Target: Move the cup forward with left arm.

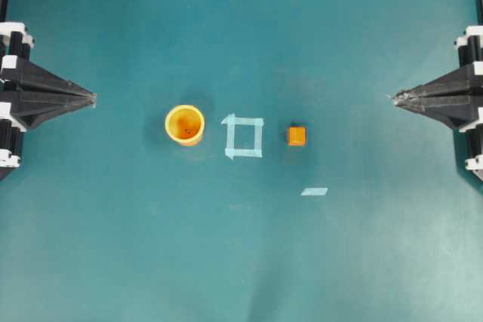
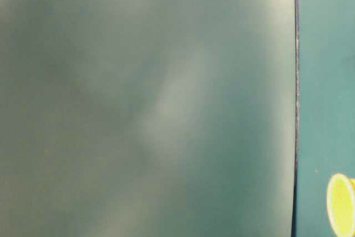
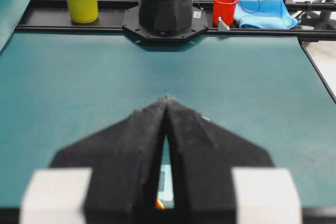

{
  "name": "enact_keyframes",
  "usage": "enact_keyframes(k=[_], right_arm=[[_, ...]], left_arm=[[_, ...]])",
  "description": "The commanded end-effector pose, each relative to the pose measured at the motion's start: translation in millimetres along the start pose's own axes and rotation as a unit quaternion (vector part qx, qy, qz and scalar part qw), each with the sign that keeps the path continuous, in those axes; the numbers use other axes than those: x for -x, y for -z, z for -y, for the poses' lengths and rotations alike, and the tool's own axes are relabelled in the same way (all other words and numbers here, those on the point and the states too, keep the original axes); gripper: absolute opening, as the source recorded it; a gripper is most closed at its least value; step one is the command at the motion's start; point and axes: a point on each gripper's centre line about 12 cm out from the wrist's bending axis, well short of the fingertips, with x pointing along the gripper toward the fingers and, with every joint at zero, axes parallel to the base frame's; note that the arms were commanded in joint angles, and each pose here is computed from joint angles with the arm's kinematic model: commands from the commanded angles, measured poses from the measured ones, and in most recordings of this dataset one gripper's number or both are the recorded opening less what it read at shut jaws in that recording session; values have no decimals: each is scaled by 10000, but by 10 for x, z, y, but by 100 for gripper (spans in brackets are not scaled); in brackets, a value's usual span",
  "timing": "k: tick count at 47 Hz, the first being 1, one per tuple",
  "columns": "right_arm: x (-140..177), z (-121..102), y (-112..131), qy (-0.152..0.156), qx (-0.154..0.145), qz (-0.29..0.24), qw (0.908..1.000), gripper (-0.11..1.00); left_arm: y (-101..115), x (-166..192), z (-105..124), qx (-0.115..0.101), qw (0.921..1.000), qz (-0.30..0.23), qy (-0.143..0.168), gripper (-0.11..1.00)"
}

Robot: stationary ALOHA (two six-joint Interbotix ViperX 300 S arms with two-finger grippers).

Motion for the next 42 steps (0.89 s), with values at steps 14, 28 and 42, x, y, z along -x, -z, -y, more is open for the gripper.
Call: enact_keyframes(k=[14,28,42], right_arm=[[-74,1,-69,4,-53,-153,9999,0],[-129,1,-61,5,-53,-192,9998,0],[-142,5,-83,12,-53,-199,9998,0]], left_arm=[[152,-16,-46,-145,9961,-867,-101,0],[536,-112,-90,-221,9833,-1796,-164,0],[710,-255,-96,-198,9774,-2097,-159,13]])
